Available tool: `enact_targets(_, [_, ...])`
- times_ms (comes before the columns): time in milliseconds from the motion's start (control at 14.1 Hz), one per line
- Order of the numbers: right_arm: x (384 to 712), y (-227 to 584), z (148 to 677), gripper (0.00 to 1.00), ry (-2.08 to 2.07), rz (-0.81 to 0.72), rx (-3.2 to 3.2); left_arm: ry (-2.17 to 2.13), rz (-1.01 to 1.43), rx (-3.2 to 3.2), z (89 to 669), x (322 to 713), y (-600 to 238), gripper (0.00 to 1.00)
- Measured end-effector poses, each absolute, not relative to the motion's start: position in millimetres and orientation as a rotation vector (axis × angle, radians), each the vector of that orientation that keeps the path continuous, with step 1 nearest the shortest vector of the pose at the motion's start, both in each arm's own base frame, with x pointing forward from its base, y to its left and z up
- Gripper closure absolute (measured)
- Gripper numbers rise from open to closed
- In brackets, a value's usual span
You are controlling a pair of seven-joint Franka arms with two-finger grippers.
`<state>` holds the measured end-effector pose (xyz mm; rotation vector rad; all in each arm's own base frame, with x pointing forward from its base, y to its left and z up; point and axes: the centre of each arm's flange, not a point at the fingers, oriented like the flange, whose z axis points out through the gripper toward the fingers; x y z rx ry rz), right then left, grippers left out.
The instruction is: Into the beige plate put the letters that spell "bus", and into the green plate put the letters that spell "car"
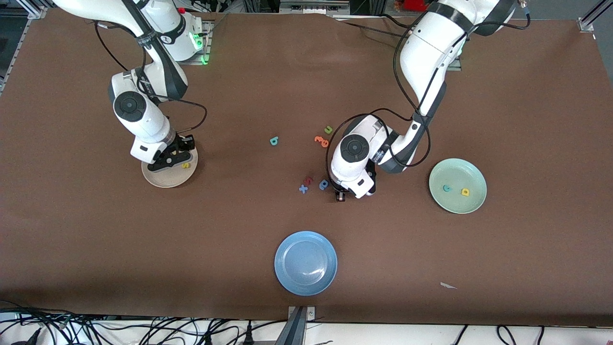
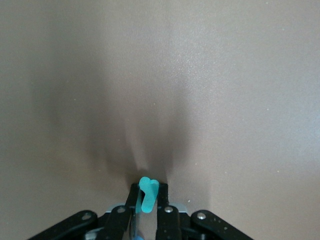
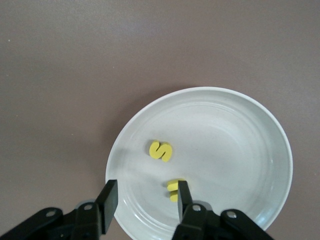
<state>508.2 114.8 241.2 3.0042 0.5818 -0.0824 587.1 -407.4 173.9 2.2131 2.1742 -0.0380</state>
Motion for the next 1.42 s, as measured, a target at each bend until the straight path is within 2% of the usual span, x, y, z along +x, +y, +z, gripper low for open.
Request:
enact_targets(213, [505.8, 124.9, 241.4, 0.4, 0.523, -0.083, 3.028, 2.124, 0.026, 2.268, 173.9, 587.4, -407.2, 0.83])
enact_targets(709, [477.6, 210.4, 244.6, 0.3, 0.271, -0.068, 3.096, 1.82, 0.014, 2.639, 173.8, 595.4, -385.6, 0.83])
enact_targets(1064, [443.2, 288.4, 234.6, 0.29, 0.113, -0.03, 3.165, 1.274, -0.19, 3.108, 176.1, 619.2, -306.4, 0.83])
enact_targets(1418, [418.7, 354.6, 223.5, 0.29, -0.001, -0.032, 3.22, 0.601, -0.405, 3.299, 229.8, 645.7, -217.0, 0.83])
